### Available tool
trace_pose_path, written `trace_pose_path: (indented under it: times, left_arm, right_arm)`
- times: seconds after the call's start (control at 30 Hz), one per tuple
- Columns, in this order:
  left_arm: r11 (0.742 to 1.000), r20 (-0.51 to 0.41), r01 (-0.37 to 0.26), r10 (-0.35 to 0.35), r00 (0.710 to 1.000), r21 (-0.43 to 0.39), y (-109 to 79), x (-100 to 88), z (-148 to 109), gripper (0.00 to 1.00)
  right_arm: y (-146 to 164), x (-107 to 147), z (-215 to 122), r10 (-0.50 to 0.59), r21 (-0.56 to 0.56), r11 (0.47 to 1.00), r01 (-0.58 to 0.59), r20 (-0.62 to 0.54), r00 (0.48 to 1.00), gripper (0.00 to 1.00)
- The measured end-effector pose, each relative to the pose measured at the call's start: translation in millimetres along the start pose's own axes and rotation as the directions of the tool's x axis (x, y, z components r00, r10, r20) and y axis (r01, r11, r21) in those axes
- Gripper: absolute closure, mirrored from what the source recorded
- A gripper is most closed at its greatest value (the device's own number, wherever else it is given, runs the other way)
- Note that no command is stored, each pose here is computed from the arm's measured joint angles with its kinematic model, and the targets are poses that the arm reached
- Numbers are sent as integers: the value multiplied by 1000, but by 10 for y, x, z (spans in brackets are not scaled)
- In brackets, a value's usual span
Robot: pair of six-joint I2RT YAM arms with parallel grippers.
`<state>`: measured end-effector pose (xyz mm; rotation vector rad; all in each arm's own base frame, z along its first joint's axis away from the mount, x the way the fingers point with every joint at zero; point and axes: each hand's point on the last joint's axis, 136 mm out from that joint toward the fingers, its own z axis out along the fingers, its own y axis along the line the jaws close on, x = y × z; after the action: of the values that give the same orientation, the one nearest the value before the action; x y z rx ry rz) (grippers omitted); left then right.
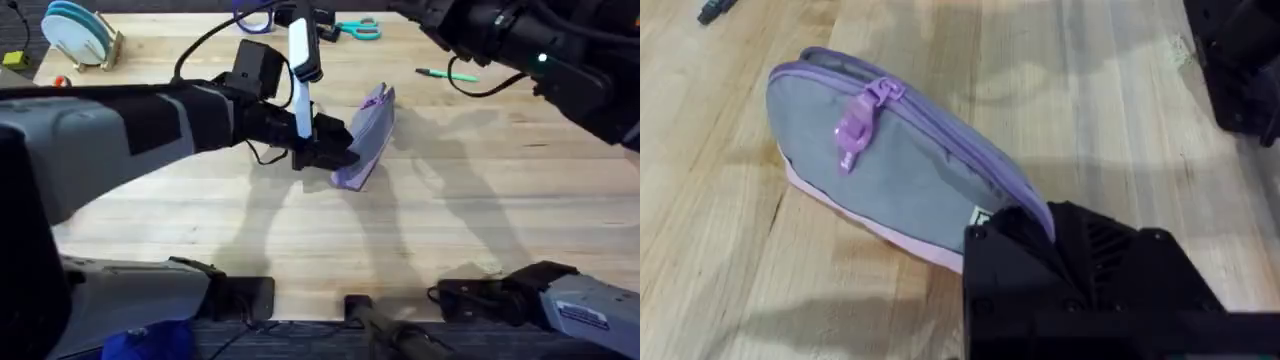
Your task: Unzip the bag, pick up the pens from the table one at a time and place them inside, then zip the bag closed.
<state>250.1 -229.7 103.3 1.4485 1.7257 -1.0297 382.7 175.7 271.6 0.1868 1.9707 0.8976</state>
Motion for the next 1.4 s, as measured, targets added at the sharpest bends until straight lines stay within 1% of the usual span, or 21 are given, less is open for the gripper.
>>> trace_pose_path:
  times: [0.13,0.3,0.33,0.37,0.4,0.43,0.57,0.6,0.67,1.0,1.2,1.4]
  left_arm:
    - [1000,0,0,0,1000,0,1,1,0,958]
    - [1000,-1,0,0,1000,0,1,2,0,958]
    - [1000,-1,0,0,1000,-1,1,1,0,958]
    - [1000,-1,0,0,1000,0,1,2,0,958]
    - [1000,-1,0,0,1000,0,1,2,0,958]
    - [1000,-1,0,0,1000,0,1,2,0,958]
    - [1000,-1,0,0,1000,0,1,2,0,958]
    - [1000,-1,0,0,1000,-1,1,1,0,958]
    - [1000,-1,0,0,1000,-1,1,1,0,958]
    - [1000,-1,0,0,1000,-1,1,1,0,958]
    - [1000,-2,0,0,1000,-1,2,3,0,958]
    - [1000,-2,0,0,1000,-1,3,4,0,958]
  right_arm:
    - [-56,102,-15,-50,20,999,50,-45,998,972]
    - [-90,211,-158,-116,42,992,120,-100,988,972]
    - [-94,230,-195,-131,46,990,137,-110,985,967]
    - [-101,248,-223,-143,49,988,149,-119,983,929]
    - [-107,267,-256,-156,52,985,164,-129,979,826]
    - [-111,282,-283,-167,54,983,176,-137,976,698]
    - [-114,320,-384,-203,58,975,214,-157,967,110]
    - [-116,329,-404,-210,59,973,221,-162,964,36]
    - [-124,355,-445,-214,63,972,228,-174,961,9]
    - [-214,499,-548,-200,94,969,228,-239,950,6]
    - [-224,513,-553,-200,96,969,229,-246,949,6]
    - [-310,632,-598,-227,108,957,271,-304,925,6]
